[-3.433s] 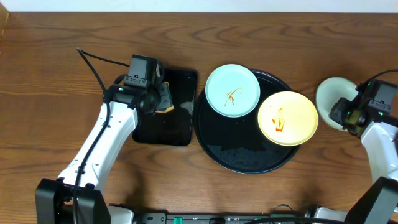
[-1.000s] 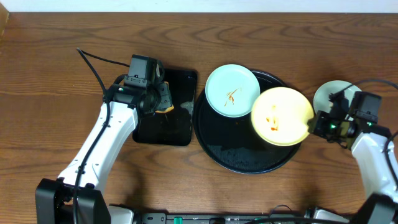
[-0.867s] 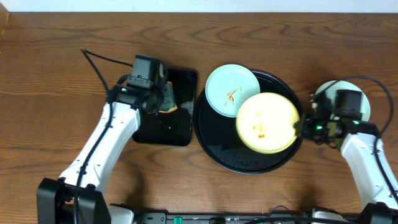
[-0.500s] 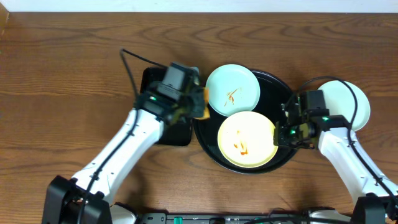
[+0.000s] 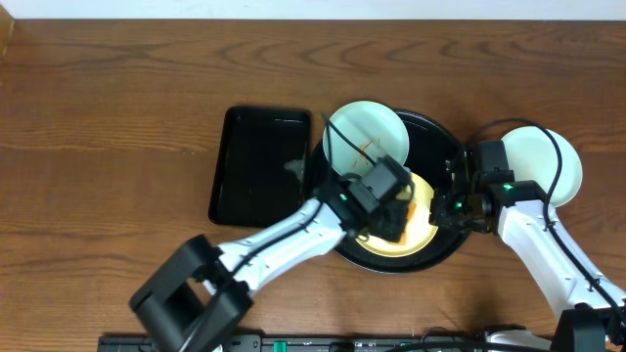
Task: Clean dirty plates on tray and stack at the side
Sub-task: 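Move the sponge onto the yellow plate with the left gripper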
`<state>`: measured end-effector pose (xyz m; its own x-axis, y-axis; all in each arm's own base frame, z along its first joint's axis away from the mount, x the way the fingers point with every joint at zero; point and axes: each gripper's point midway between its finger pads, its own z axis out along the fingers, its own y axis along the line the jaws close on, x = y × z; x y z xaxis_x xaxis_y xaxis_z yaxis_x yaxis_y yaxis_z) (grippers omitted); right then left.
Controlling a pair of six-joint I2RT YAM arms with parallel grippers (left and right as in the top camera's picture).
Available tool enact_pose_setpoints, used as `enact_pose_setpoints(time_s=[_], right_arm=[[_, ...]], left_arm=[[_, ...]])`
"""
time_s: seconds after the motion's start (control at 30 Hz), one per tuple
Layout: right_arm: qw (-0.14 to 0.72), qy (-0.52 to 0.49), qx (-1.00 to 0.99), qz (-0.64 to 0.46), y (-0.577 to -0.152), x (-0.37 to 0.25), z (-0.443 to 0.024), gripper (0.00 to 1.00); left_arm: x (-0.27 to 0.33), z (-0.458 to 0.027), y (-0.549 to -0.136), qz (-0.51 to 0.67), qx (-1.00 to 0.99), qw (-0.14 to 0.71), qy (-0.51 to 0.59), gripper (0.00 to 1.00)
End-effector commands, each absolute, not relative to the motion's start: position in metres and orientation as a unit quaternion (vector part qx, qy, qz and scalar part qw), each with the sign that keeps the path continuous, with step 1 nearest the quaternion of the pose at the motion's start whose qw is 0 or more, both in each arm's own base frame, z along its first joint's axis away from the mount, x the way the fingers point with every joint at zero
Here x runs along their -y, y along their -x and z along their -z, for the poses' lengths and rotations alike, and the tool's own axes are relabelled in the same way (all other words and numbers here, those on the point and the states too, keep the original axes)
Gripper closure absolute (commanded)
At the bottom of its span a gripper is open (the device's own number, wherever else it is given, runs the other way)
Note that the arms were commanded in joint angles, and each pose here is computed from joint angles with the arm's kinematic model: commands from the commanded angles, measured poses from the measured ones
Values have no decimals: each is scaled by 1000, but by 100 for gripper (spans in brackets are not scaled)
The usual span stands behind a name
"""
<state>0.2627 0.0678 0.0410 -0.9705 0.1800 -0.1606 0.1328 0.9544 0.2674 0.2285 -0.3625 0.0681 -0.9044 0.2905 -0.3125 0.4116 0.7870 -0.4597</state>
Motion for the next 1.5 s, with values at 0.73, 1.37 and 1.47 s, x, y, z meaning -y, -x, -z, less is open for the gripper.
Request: enact_pose_setpoints(time_s=[0.73,1.37,1.47], right_arm=[[75,-81,-986,-124,-255,-70,-39,99],[72,-81,-986,-124,-254,-70,-38,99],[68,-82,-987,-123,-252,-70,-38,99]], left_arm=[[311,-85,-294,215,-951,186,-124,92],[364,-18,-233,199,-947,127,-216,92],[345,-9,-251,146,-957,156,-198,92]])
